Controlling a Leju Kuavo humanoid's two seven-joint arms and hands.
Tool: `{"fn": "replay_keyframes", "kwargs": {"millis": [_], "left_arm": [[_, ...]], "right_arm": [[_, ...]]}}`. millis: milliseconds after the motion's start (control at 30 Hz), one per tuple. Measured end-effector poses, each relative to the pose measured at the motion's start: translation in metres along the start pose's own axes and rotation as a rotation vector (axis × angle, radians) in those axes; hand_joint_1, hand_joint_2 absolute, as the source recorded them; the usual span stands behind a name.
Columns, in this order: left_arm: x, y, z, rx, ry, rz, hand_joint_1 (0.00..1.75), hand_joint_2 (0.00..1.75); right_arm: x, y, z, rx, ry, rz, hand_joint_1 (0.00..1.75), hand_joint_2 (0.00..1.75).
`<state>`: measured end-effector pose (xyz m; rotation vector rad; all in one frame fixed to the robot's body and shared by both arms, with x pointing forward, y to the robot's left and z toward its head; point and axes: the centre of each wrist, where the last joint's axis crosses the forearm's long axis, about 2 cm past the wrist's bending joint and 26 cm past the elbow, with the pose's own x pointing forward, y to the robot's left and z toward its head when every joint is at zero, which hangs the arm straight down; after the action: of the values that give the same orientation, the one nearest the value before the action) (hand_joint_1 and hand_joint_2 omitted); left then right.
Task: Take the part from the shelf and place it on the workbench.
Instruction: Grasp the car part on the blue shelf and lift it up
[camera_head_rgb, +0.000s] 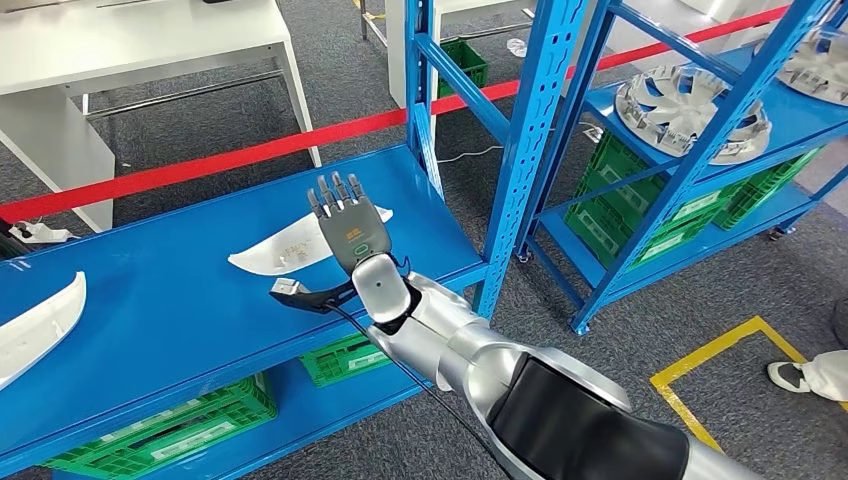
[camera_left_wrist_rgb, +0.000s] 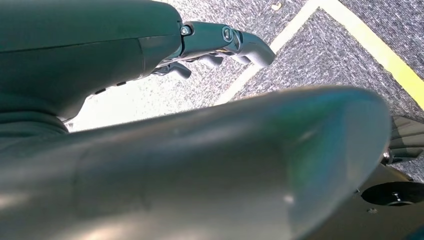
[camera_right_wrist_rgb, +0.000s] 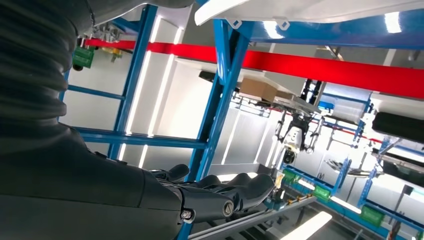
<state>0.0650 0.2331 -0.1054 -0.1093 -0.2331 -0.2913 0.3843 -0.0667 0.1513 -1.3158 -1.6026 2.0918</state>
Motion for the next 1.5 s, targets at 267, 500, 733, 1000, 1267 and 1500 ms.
{"fn": "replay_keyframes", "kwargs": {"millis": [267, 500, 733, 1000, 1267, 1500], "left_arm": [[-0.004, 0.006, 0.0, 0.011, 0.004, 0.007, 0.0, 0.0], [-0.006, 0.01, 0.001, 0.019, -0.005, -0.01, 0.0, 0.0], [-0.009, 0.012, 0.001, 0.022, -0.003, -0.011, 0.0, 0.0], [-0.014, 0.011, 0.001, 0.018, -0.006, -0.009, 0.0, 0.0], [-0.015, 0.011, 0.001, 0.017, -0.001, 0.005, 0.0, 0.0], [-0.016, 0.011, 0.002, 0.017, 0.002, 0.006, 0.0, 0.0]], "right_arm": [[0.0, 0.0, 0.0, -0.02, -0.003, -0.004, 0.0, 1.75], [0.002, -0.002, -0.001, -0.023, -0.009, -0.003, 0.0, 1.75], [0.003, -0.004, -0.002, -0.028, -0.013, -0.003, 0.0, 1.75], [0.008, 0.0, 0.001, -0.013, -0.031, -0.007, 0.0, 1.75], [0.009, -0.002, 0.0, -0.021, -0.04, -0.004, 0.0, 1.75], [0.01, -0.002, 0.0, -0.017, -0.04, -0.008, 0.0, 1.75]]}}
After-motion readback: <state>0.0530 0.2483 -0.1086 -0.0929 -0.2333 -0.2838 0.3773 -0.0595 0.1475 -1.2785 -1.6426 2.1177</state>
